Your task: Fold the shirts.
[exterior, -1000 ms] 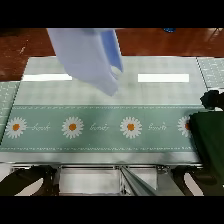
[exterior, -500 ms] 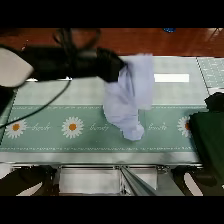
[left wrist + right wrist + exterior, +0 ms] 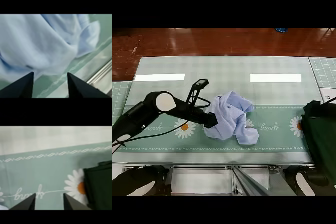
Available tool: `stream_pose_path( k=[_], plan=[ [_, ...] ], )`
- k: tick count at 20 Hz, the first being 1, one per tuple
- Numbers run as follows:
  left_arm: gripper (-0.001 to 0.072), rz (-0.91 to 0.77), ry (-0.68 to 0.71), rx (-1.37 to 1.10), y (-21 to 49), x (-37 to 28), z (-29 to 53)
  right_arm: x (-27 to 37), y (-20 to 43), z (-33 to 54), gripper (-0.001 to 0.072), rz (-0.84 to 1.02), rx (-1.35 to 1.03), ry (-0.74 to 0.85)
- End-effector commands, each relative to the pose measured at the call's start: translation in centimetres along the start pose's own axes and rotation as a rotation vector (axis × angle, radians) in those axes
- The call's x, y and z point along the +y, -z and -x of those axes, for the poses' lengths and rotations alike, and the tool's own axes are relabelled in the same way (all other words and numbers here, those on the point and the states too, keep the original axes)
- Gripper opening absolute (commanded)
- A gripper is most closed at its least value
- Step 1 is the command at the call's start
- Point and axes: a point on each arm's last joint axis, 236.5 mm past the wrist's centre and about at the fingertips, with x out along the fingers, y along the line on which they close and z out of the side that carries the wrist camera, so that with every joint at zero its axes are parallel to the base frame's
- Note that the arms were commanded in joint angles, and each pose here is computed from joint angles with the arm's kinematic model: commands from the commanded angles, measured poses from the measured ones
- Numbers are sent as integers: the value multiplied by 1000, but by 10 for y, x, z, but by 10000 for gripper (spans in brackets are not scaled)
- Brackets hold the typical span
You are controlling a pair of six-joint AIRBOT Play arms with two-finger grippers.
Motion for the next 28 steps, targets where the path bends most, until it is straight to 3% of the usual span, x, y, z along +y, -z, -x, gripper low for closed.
stream_pose_path(
  k=[1,5,7,9,12,14,19,25,26,27,28],
  plan=[
    [507,39,-84,102,21,38,10,11,-4,-31,397,-38,-25,-56],
    [507,200,-133,-46,-10,86,84,-58,-36,-16,396,76,-33,250],
    [507,393,-163,-206,-20,120,112,-98,-29,-18,396,-64,0,345],
    [507,596,-47,-225,-1,123,90,-95,-6,-47,396,-247,74,210],
    [507,625,234,-82,46,75,26,-31,12,-87,395,-268,160,-162],
    [506,692,247,-73,61,77,2,-2,14,-95,395,-281,191,-305],
    [507,739,302,-156,33,69,-30,12,1,-112,395,-371,183,-392],
    [505,758,262,-43,31,65,-76,24,-9,-122,394,-415,169,-473],
    [461,749,264,-46,24,64,-76,28,-6,-125,394,-402,182,-477],
    [137,736,273,-50,19,61,-74,37,-1,-128,394,-368,201,-489],
    [20,707,280,-60,13,59,-71,47,5,-133,394,-333,227,-501]
  ],
)
